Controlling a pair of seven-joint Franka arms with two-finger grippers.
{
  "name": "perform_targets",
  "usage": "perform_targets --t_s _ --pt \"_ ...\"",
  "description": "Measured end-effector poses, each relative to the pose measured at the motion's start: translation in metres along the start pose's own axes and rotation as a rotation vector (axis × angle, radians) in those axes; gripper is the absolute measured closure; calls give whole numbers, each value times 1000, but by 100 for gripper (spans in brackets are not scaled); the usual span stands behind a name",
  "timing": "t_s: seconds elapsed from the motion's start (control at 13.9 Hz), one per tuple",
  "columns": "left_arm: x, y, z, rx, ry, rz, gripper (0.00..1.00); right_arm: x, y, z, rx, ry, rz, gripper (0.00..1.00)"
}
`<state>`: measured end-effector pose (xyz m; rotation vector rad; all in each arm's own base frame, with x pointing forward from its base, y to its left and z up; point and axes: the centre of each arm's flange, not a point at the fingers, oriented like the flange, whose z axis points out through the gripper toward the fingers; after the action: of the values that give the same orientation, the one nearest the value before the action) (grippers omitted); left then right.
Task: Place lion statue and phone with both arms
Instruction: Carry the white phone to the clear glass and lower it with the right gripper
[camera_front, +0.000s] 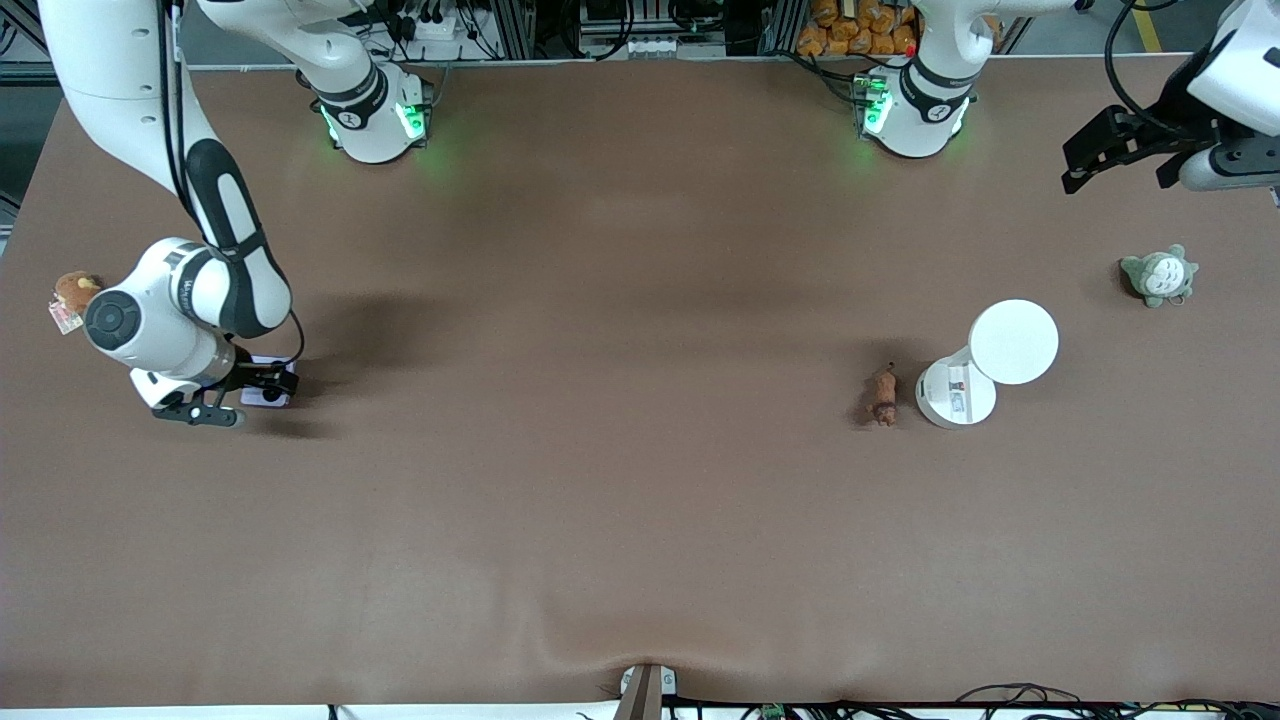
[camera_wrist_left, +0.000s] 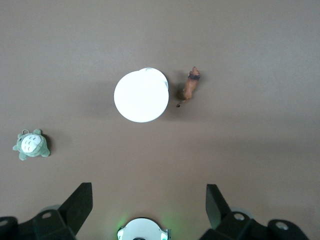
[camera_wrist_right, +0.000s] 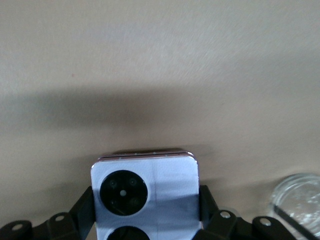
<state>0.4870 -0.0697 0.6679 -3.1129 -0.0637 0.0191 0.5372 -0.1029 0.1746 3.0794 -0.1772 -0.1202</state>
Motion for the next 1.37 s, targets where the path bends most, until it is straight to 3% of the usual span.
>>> perform_targets --t_s 0.36,0.5,0.79,0.94,1.08,1.23,1.37 --pt "5 0 7 2 -13 -14 0 -4 0 4 5 -10 -3 15" --pt "5 0 7 2 -13 -28 0 -5 1 5 5 -11 -16 1" --pt "5 0 7 2 -13 -39 0 7 -3 -15 27 -14 -32 0" --pt "5 0 7 2 -13 -39 0 31 -14 -61 82 -75 -55 0" --pt "5 0 7 2 -14 -39 0 61 -26 -143 135 -112 -98 0" --pt "4 0 7 2 -15 -38 0 83 -43 -247 139 -69 -172 0" --pt "4 0 6 2 -14 -38 0 88 -60 -329 70 -25 -243 0"
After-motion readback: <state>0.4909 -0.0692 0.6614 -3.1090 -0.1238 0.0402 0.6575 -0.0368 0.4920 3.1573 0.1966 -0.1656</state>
